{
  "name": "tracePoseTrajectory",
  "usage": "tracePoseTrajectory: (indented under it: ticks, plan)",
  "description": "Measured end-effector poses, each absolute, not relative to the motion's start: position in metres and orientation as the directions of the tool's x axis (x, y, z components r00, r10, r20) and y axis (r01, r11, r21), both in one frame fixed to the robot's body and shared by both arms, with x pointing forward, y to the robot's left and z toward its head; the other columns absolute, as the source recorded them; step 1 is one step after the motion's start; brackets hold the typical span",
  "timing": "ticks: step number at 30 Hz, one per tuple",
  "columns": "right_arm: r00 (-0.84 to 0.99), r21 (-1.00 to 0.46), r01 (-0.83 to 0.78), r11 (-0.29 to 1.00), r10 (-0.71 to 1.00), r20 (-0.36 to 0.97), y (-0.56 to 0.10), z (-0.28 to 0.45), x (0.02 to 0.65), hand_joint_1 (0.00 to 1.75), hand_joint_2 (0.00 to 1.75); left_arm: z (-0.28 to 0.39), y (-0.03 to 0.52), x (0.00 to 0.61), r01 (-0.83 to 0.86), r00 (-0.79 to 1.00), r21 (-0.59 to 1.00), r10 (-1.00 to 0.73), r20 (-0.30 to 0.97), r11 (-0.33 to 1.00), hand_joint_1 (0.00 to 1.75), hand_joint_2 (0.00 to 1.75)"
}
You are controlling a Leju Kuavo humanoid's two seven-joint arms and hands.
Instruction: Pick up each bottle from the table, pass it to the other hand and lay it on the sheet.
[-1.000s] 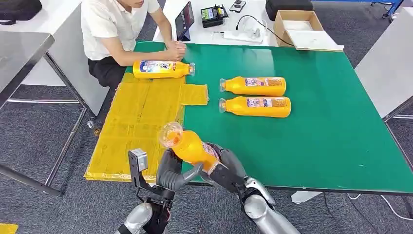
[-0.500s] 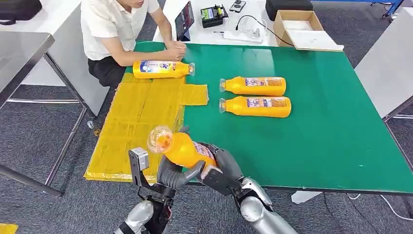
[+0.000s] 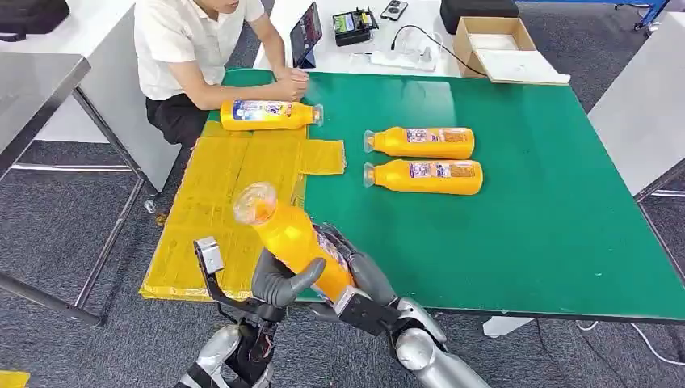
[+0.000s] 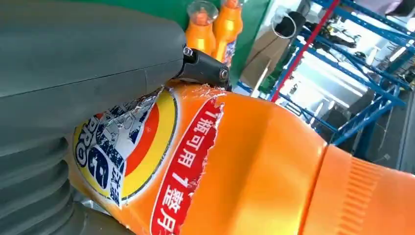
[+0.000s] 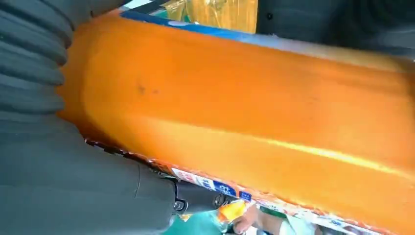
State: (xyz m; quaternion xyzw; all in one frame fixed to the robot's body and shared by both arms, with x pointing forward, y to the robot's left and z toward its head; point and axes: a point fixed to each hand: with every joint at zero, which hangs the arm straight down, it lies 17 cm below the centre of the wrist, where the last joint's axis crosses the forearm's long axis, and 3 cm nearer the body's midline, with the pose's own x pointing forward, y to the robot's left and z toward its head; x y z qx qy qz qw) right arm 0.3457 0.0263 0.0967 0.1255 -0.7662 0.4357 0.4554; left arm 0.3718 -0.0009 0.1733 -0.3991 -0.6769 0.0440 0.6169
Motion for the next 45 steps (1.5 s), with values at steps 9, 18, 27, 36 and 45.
tracePoseTrajectory:
  ticks: [9,18,27,36,45]
  plan:
    - [-0.614,-0.515,-0.501,0.696,0.134,0.778,0.033,0.129,0.327,0.00,0.00,0.166,0.055,0.418,0.205,-0.200,-0.245,0.286,0.937,0.948,1.75,1.75]
    - [-0.659,-0.505,-0.460,0.730,0.100,0.745,0.036,0.151,0.318,0.00,0.00,0.168,0.064,0.431,0.166,-0.250,-0.129,0.168,0.953,0.978,1.75,1.75]
    - [-0.763,-0.595,-0.332,0.732,0.162,0.625,0.039,0.176,0.308,0.00,0.00,0.157,0.094,0.470,-0.013,-0.389,0.635,-0.589,0.708,0.772,1.75,1.75]
    - [-0.761,-0.566,-0.388,0.728,0.094,0.642,0.049,0.183,0.294,0.00,0.00,0.118,0.135,0.543,0.019,-0.230,0.923,-0.897,0.378,0.384,1.75,1.75]
    - [-0.758,-0.555,-0.393,0.733,0.084,0.647,0.050,0.184,0.292,0.00,0.00,0.104,0.146,0.558,0.066,-0.187,0.930,-0.911,0.367,0.361,1.75,1.75]
